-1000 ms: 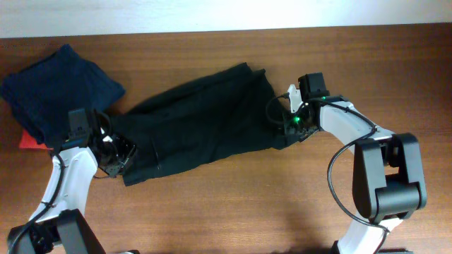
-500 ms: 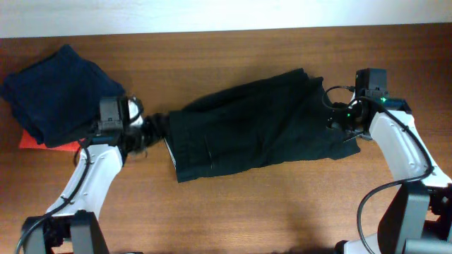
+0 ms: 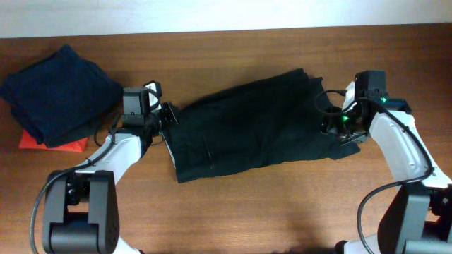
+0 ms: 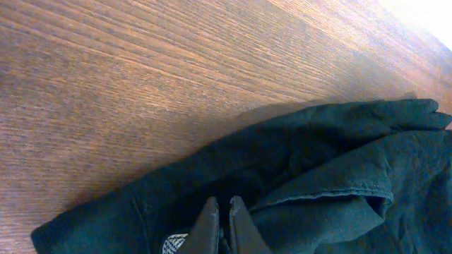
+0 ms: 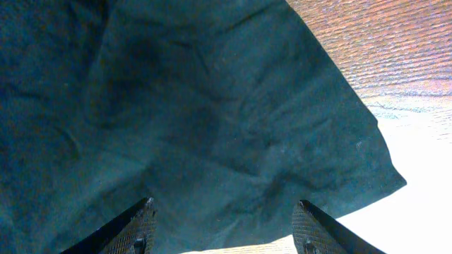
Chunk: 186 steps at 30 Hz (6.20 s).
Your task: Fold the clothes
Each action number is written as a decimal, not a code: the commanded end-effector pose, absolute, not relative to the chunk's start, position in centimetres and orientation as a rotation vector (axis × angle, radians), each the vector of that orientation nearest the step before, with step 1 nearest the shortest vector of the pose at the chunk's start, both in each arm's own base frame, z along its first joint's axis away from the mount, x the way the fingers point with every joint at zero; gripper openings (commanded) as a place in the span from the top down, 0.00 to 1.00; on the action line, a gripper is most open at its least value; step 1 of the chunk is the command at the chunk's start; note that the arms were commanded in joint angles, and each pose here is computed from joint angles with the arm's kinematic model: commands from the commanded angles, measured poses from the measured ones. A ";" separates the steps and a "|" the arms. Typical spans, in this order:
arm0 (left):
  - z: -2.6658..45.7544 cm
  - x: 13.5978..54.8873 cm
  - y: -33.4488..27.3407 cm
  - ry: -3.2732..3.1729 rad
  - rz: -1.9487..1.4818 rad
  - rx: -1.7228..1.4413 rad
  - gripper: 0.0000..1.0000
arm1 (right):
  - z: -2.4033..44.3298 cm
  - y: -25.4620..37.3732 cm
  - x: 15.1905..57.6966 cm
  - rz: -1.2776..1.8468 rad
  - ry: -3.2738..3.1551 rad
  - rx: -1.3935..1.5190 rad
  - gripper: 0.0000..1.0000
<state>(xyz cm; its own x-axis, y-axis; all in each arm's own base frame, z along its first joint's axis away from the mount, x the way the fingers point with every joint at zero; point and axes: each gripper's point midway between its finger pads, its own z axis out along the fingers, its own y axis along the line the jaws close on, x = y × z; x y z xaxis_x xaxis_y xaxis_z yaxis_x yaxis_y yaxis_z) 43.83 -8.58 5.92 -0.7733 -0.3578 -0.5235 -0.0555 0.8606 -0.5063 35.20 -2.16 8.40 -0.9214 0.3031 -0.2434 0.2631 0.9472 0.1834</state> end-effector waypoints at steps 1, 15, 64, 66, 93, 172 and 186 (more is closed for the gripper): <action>6.9 43.8 -8.0 2.395 -0.651 -0.302 0.99 | 8.9 -2.0 35.5 0.212 2.807 0.400 0.35; 4.0 29.9 -0.6 2.880 -0.299 -0.889 0.99 | 0.1 -2.1 36.5 0.213 2.964 0.365 0.53; 11.2 30.5 0.1 2.954 -0.256 -0.796 0.23 | 4.3 -0.3 39.5 0.105 2.886 0.057 0.11; 10.6 29.7 -3.1 3.023 -0.292 -0.672 0.26 | 4.3 -0.3 39.3 0.106 2.894 0.059 0.10; 12.8 35.3 -5.8 2.817 -0.502 -0.304 0.18 | 1.3 5.8 39.0 0.629 2.986 -0.093 0.14; 5.0 36.3 -9.7 3.011 -0.492 -0.089 0.01 | 19.9 -9.1 39.9 0.089 2.913 0.563 0.59; -0.9 26.7 -12.6 3.255 -0.502 0.038 1.00 | 15.1 -7.6 31.0 0.156 3.280 0.750 0.55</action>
